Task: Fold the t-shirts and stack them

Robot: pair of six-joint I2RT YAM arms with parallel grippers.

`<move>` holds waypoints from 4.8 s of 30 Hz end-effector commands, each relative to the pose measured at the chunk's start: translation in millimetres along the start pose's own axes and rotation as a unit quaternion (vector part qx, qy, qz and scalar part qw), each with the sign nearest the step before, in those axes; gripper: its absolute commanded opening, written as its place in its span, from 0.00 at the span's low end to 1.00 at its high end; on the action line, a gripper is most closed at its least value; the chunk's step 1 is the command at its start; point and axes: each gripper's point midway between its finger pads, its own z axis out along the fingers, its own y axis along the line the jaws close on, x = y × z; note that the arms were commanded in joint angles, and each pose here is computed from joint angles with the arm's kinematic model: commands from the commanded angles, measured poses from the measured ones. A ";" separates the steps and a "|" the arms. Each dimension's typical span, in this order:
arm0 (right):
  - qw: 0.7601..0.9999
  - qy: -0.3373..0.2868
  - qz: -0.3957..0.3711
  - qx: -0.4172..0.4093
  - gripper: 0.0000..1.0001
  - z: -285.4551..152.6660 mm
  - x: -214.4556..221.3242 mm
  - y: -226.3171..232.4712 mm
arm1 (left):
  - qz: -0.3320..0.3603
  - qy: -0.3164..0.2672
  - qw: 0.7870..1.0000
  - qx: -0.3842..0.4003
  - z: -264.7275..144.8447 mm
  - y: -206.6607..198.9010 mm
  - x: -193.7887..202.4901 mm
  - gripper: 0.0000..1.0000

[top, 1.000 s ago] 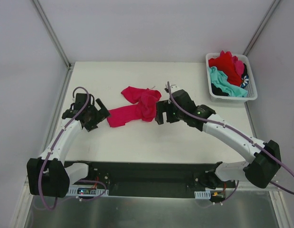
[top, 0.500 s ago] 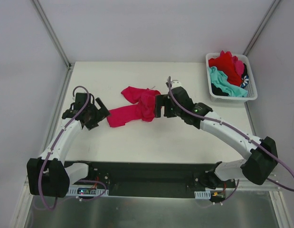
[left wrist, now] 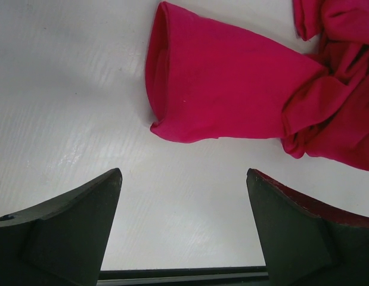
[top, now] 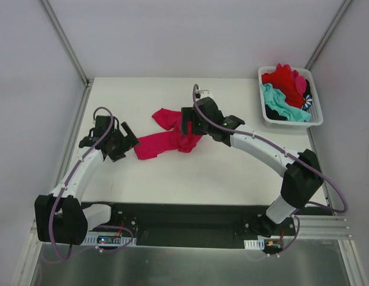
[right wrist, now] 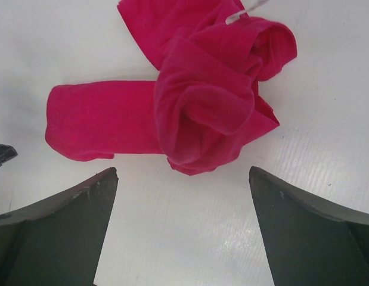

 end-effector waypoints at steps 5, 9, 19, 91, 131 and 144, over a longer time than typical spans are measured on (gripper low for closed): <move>0.997 -0.055 -0.032 -0.046 0.96 -20.4 -51.0 29.2 | 0.007 0.000 1.000 0.021 9.9 -5.0 -2.2 0.81; 0.996 -0.060 -0.056 -0.040 0.96 -35.7 -62.5 30.8 | -0.002 0.004 1.000 0.018 18.2 -4.5 -2.6 0.75; 0.999 -0.018 -0.049 -0.015 0.96 -47.2 -24.3 11.3 | -0.049 0.026 0.998 -0.013 41.3 24.2 26.1 0.69; 0.991 -0.117 0.024 0.064 0.01 -176.9 -126.5 -76.3 | 0.096 -0.175 0.979 0.033 -197.1 -89.4 -129.5 0.00; 0.949 0.129 0.215 0.191 0.89 -86.6 193.2 -203.5 | 0.029 -0.010 0.995 -0.098 3.6 26.8 -40.5 0.00; 0.948 0.116 0.228 0.187 0.61 -39.7 164.7 -209.9 | 0.030 -0.013 0.994 -0.100 2.5 28.6 -39.7 0.00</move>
